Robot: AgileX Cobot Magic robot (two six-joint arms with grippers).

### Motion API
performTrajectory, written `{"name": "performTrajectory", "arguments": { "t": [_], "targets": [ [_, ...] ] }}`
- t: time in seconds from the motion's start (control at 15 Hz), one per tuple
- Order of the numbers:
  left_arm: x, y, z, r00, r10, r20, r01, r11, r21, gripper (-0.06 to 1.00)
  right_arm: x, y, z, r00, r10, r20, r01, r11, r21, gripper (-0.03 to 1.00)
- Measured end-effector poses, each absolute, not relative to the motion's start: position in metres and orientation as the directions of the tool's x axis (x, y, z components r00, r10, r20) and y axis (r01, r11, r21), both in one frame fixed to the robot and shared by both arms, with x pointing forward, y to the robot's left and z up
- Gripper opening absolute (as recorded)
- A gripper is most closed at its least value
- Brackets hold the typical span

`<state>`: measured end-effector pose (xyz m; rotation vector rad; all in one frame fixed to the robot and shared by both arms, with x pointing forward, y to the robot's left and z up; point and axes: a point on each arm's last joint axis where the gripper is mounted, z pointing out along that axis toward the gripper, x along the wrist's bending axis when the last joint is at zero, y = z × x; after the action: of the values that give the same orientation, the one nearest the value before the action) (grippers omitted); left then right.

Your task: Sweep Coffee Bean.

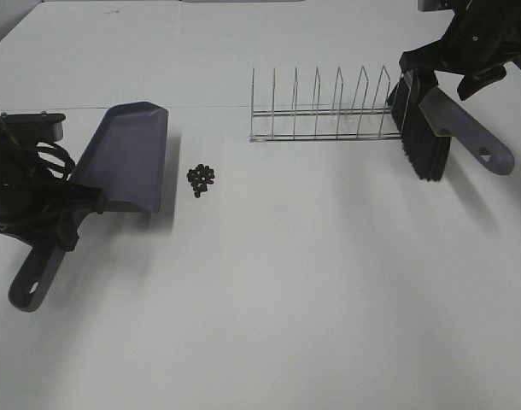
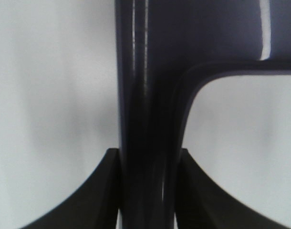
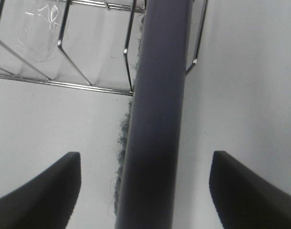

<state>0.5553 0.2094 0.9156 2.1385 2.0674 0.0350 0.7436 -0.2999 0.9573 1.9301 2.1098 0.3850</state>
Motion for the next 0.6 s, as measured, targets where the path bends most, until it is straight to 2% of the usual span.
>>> {"name": "performTrajectory", "arguments": {
  "t": [0.2, 0.27, 0.4, 0.47, 0.6],
  "targets": [
    [0.555, 0.210, 0.916, 0.046, 0.995, -0.093, 0.990, -0.033, 0.137, 0.26, 0.750, -0.301, 0.930, -0.090, 0.996, -0.017, 0.941, 0.091, 0.326, 0.60],
    [0.555, 0.210, 0.916, 0.047, 0.995, -0.092, 0.990, -0.034, 0.137, 0.26, 0.752, -0.302, 0.923, -0.093, 0.995, -0.027, 0.944, 0.097, 0.316, 0.55],
    [0.555, 0.210, 0.916, 0.047, 0.995, -0.092, 0.990, -0.034, 0.137, 0.26, 0.753, -0.302, 0.917, -0.095, 0.995, -0.033, 0.947, 0.100, 0.305, 0.39],
    [0.555, 0.210, 0.916, 0.047, 0.995, -0.092, 0.990, -0.034, 0.137, 0.26, 0.754, -0.302, 0.918, -0.092, 0.995, -0.032, 0.945, 0.097, 0.311, 0.25],
    [0.555, 0.210, 0.916, 0.047, 0.995, -0.092, 0.990, -0.034, 0.137, 0.26, 0.755, -0.303, 0.923, -0.086, 0.996, -0.031, 0.946, 0.091, 0.310, 0.26]
  ]
}}
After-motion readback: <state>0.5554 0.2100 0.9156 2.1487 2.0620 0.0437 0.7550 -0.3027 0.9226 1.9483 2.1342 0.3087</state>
